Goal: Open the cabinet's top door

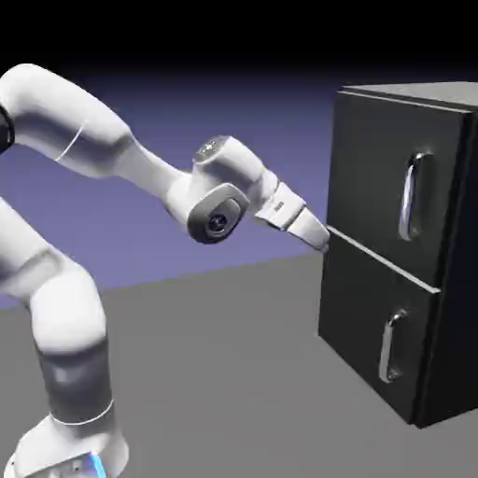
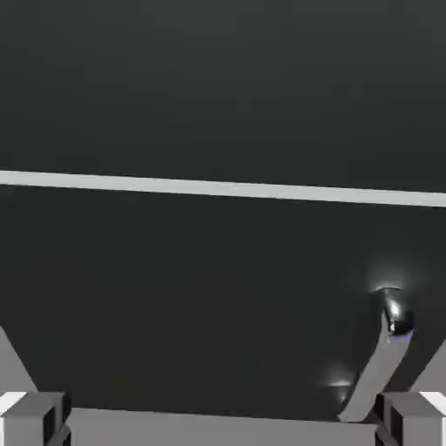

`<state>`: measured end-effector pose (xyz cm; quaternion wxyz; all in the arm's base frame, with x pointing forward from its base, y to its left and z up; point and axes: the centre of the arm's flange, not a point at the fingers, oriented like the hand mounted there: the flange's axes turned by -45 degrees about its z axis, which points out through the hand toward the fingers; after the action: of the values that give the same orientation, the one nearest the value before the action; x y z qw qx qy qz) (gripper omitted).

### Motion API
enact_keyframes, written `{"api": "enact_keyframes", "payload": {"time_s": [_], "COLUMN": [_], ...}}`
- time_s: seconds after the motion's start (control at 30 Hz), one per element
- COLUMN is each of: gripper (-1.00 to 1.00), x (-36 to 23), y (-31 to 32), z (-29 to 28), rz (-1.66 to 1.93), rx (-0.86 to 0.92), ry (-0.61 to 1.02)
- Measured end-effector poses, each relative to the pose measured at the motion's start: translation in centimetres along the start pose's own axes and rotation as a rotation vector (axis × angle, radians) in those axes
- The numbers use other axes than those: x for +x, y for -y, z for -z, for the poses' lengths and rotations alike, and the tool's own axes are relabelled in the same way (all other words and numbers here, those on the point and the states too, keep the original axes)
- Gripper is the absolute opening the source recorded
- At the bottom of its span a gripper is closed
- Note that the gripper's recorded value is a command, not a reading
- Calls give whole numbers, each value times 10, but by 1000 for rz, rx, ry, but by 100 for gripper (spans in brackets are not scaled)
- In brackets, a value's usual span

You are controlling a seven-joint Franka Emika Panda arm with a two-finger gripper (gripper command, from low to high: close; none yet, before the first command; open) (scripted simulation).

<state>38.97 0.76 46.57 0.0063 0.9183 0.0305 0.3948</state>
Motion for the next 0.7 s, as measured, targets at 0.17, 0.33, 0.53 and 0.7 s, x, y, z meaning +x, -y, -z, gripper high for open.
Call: {"api": "enact_keyframes", "payload": {"time_s": [0.17, 0.33, 0.53, 0.7], "gripper": [0, 0, 0, 0], "x": [21, 38, 53, 62], "y": [9, 14, 15, 11], "z": [20, 40, 62, 78], "rz": [31, 55, 74, 82], "rx": [9, 13, 13, 10], "ry": [-62, -126, -204, -269]}}
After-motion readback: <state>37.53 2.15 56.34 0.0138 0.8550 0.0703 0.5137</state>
